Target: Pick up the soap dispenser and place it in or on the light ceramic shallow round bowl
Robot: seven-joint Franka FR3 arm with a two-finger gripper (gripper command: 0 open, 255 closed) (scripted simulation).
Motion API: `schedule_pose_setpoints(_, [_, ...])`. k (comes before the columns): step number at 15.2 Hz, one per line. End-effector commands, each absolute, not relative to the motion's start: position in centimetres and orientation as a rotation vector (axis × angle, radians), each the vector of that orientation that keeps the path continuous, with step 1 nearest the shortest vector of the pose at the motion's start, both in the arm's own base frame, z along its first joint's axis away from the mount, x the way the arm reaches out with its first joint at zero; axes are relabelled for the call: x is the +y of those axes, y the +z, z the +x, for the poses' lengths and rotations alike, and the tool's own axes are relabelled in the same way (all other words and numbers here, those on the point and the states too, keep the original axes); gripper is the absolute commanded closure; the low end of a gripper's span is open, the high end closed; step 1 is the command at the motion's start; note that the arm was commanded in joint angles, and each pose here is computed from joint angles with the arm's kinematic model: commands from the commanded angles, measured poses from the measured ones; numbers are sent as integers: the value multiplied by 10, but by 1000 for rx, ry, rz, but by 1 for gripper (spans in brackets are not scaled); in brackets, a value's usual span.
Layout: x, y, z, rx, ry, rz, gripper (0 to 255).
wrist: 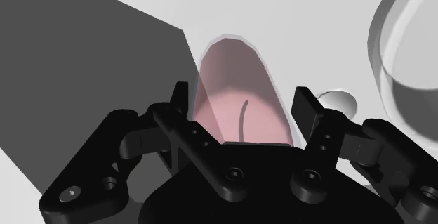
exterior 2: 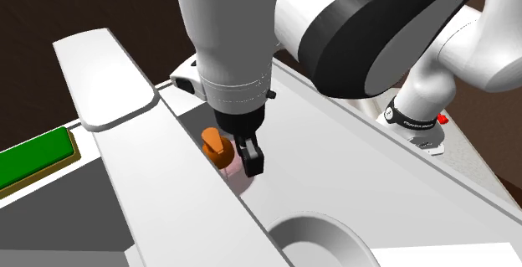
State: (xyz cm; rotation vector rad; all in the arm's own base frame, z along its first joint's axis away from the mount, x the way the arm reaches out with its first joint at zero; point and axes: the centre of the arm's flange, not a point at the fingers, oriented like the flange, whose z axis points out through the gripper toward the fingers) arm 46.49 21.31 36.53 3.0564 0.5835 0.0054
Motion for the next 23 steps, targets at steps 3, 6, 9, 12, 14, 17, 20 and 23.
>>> schedule_pose_setpoints(3, [214,388,463,584,6,3057,255])
schedule_pose_setpoints(6, [214,403,463,584,6,3057,255])
schedule_pose_setpoints(9, [214,419,463,584,6,3057,255])
schedule_pose_setpoints(12, [214,435,463,584,6,3057,255])
schedule_pose_setpoints(14, [214,446,463,584,6,3057,255])
schedule_pose_setpoints(17, [214,462,463,584,6,3057,255])
schedule_pose_setpoints(20, [214,477,463,584,6,3057,255])
schedule_pose_setpoints(23, [214,488,463,584,6,3057,255])
